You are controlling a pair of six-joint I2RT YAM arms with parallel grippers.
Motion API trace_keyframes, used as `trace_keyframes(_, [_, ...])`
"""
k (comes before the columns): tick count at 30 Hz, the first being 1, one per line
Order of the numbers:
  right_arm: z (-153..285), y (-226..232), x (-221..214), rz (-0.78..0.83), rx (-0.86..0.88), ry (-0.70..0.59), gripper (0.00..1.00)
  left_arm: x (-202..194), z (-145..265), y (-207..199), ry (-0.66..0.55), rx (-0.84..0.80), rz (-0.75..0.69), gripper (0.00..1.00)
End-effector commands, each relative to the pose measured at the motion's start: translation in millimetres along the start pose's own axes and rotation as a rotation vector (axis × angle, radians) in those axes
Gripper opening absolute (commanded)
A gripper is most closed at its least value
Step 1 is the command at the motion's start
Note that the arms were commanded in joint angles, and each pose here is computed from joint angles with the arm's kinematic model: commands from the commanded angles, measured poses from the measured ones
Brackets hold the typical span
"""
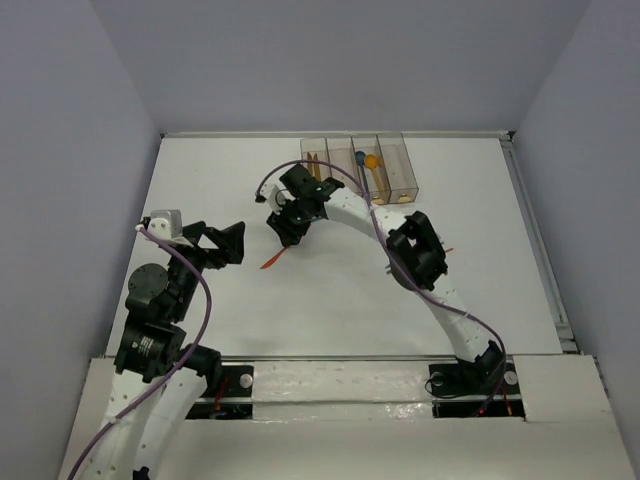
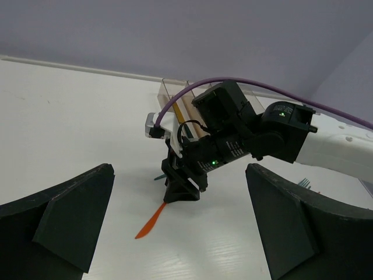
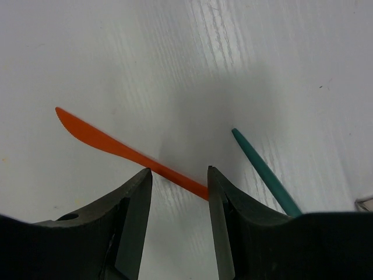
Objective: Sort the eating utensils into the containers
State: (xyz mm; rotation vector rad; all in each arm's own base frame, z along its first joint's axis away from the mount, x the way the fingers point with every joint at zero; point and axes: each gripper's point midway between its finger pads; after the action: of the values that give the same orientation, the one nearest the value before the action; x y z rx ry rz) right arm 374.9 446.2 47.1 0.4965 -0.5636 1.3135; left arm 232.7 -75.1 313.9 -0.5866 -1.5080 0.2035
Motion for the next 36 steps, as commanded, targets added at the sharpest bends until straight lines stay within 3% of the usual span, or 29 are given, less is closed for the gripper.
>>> trace_keyframes(1, [-2.9, -8.0, -8.4, -0.008, 0.005, 0.017, 0.49, 26.2, 4.4, -16.1, -0.073, -0.052, -0.003, 0.99])
trace_keyframes(5, [-8.1, -1.5, -27.1, -0.027, 0.022, 0.059, 0.50, 26.5, 4.2, -16.3, -0.073, -0.052, -0.002, 0.99])
trace_keyframes(16, [7.9, 12.2, -35.1, -0.081, -0.001, 0.029, 0.51, 26.8, 5.6, -16.4, -0.077, -0.054, -0.002, 0.99])
trace_keyframes(20, [9.2, 17.9, -36.2, -0.094, -0.062, 0.009, 0.51, 28.7, 6.4, -17.4, -0.084, -0.058, -0.001, 0.99])
trace_keyframes(25, [6.6, 10.3, -49.6, -0.096, -0.218, 0.074, 0.50, 29.0, 6.7, -17.5, -0.085, -0.058, -0.001, 0.99])
trace_keyframes(33, [-5.7, 6.5, -66.3, -0.131, -0.410, 0.119, 0.38, 29.0, 6.7, -17.6, -0.085, -0.058, -0.001, 0.99])
trace_keyframes(36, [-14.0, 14.8, -69.3, -0.109, -0.422, 0.140, 0.29, 29.1, 7.1, -17.3, -0.086, -0.057, -0.001, 0.99])
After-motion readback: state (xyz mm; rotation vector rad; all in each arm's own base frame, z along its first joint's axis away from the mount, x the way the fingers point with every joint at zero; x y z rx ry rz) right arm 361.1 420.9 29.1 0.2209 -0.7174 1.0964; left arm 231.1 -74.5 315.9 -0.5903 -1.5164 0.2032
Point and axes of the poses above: each gripper's point midway between its finger pads, its own z axis back along the fingers, its own y axis along the line the jaws close on, x = y × z, and after that the axes turned 9 degrees about z, right-handed
